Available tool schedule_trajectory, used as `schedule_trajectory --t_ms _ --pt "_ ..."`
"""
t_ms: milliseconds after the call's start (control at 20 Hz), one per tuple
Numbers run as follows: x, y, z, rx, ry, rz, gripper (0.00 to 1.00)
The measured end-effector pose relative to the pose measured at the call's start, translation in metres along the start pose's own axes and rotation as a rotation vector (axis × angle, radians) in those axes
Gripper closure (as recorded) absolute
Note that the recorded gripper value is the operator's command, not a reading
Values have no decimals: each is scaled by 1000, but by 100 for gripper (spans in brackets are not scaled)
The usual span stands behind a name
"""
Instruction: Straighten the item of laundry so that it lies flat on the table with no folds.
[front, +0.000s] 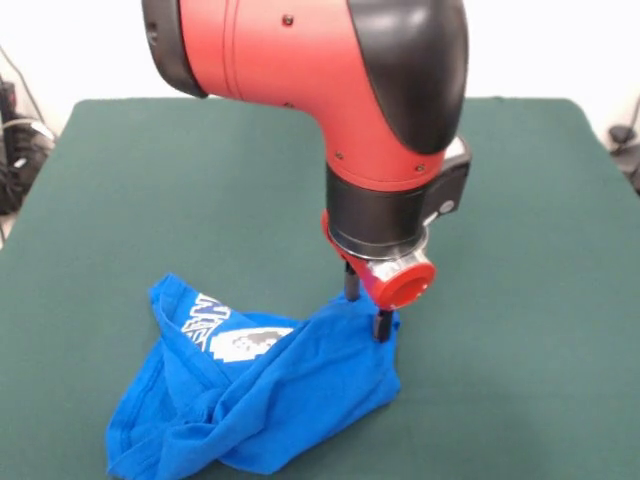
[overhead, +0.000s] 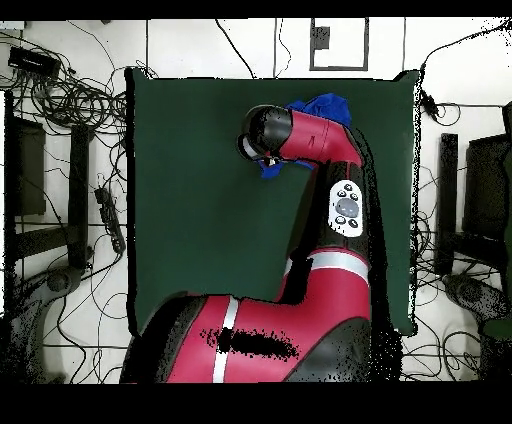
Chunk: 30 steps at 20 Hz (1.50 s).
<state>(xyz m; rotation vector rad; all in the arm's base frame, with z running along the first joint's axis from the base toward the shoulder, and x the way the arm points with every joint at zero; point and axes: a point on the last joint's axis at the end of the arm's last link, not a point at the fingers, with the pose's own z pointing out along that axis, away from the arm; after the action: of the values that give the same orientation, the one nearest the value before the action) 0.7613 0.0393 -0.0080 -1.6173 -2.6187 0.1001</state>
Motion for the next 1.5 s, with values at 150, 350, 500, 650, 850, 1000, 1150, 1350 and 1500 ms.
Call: schedule_trajectory --t_ms 150,350,500,650,850,1000,1150,1350,1500 --pt "-7 -6 2 11 -8 7 0" --pt "-12 -10 2 21 -19 11 100" --pt "-16 -14 1 31 -34 12 100" --pt "-20 -18 -1 41 -51 12 100" --pt "-20 -18 -6 46 -69 6 100" --pt "-18 -15 -12 40 -75 1 100" --pt "-15 -8 -32 25 -66 8 100" --pt "-13 -4 -67 32 -24 24 100" --pt "-15 -3 -95 45 -12 25 100"
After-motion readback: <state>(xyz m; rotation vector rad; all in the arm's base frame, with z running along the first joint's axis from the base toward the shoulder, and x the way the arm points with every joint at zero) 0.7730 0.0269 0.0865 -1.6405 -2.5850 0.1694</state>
